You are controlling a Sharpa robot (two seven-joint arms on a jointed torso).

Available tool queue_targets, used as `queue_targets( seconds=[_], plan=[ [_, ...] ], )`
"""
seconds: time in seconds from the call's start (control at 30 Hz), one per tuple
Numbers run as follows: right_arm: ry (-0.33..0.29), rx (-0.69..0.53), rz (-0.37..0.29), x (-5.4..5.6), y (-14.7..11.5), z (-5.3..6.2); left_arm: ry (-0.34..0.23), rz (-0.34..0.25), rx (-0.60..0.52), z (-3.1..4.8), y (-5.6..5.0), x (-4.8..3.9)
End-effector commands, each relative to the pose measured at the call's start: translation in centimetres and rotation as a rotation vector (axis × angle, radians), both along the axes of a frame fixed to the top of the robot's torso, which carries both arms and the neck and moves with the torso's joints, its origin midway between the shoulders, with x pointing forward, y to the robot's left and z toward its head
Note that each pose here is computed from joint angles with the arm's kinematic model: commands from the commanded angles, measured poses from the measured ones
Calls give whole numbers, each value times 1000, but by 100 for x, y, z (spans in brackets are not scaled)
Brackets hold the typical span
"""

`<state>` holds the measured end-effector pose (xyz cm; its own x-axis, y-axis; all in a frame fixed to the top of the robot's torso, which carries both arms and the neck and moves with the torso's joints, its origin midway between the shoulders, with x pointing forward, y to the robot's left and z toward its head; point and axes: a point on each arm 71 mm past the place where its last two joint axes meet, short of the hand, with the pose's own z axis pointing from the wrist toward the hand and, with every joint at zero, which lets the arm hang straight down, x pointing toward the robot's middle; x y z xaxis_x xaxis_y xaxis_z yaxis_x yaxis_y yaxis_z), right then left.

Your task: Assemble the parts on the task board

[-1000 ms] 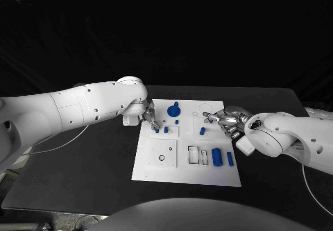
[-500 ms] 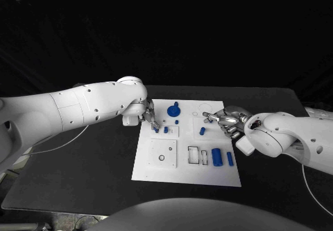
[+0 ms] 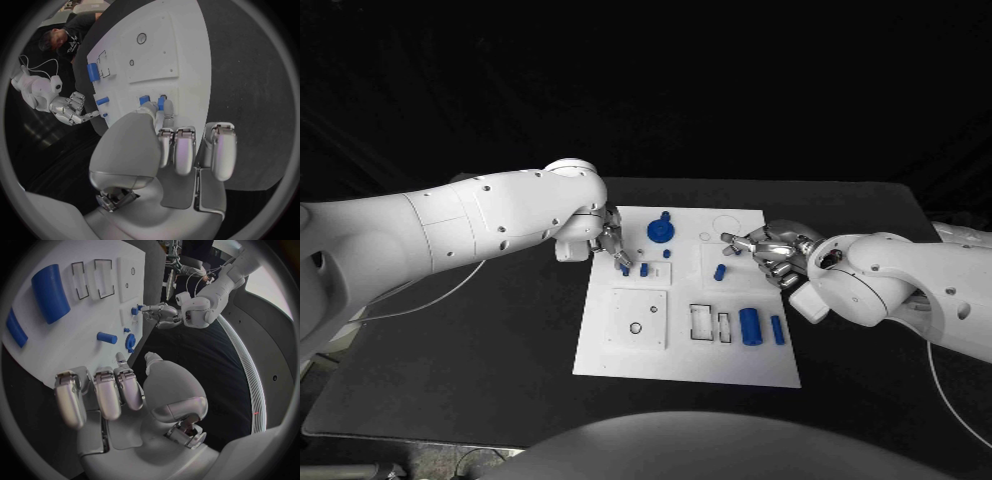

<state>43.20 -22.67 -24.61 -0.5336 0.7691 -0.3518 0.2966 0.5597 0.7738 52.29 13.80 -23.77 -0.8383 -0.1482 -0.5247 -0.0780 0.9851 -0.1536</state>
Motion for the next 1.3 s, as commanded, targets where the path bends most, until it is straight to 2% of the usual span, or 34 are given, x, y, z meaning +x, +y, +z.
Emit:
queue_targets(
  seconds=[0.03, 1.3],
  plan=[
    [4, 0, 14, -9, 11, -3, 8, -19, -2, -3, -31, -8],
    [4, 0, 16, -5, 11, -5, 23, -18, 10, -24, -35, 5]
  ],
)
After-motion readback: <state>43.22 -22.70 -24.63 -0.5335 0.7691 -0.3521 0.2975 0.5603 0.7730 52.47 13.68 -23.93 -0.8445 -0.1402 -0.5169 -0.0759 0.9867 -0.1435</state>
